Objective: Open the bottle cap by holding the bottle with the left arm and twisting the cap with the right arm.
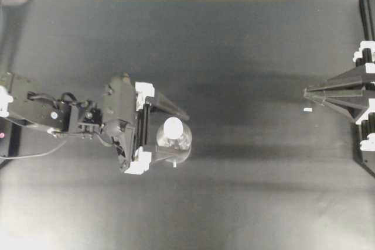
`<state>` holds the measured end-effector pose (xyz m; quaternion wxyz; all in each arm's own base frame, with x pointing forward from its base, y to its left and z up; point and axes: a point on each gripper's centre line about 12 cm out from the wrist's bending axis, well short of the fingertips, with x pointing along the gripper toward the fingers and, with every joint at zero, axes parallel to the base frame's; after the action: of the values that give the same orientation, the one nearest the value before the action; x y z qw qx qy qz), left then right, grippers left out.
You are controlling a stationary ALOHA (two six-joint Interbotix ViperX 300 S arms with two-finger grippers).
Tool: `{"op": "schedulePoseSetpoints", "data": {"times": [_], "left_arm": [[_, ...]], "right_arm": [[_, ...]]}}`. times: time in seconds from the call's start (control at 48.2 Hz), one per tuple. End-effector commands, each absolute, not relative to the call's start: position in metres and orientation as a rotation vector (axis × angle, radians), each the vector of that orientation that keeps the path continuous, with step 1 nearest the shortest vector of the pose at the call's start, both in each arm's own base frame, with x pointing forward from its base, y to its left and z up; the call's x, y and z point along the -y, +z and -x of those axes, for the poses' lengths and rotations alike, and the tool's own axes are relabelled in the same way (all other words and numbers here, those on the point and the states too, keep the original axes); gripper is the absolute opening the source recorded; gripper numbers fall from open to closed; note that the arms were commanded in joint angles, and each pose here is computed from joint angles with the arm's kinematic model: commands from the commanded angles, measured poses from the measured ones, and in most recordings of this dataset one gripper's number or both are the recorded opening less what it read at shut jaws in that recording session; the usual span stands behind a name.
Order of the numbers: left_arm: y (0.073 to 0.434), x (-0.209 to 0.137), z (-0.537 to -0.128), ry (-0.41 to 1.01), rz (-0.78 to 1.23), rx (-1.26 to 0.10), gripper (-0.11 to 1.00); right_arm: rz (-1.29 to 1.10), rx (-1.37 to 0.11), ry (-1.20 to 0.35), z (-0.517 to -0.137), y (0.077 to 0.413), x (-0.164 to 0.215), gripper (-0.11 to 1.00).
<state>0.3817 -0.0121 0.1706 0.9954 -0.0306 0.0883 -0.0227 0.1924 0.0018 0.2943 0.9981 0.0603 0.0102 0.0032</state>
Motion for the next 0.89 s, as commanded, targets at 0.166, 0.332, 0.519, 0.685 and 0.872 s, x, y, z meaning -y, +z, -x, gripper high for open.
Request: {"op": "schedulePoseSetpoints", "data": {"times": [0.166,0.332,0.519,0.685,0.872], "left_arm": [[0.134,0.015,-0.383,-0.051,0.059,-0.268,0.97],[0.111,0.018,-0.382,-0.058,0.058,-0.331,0.98],[0.097,0.020,-0.379,-0.061,0.057,-0.369,0.97],[0.097,0.020,-0.378,-0.064,0.058,-0.360,0.96],[0.100,0.021,-0.380,-0.067,0.055,-0.340,0.86]], "right_arm": [[-0.142,-0.001,-0.014,-0.194,0.302,0.002,0.03],[-0.149,-0.003,-0.019,-0.194,0.302,0.003,0.03],[-0.149,-0.023,-0.020,-0.194,0.300,0.003,0.03],[-0.152,-0.033,-0.018,-0.194,0.301,0.003,0.03],[-0.218,-0.104,-0.021,-0.197,0.310,0.002,0.03]]}}
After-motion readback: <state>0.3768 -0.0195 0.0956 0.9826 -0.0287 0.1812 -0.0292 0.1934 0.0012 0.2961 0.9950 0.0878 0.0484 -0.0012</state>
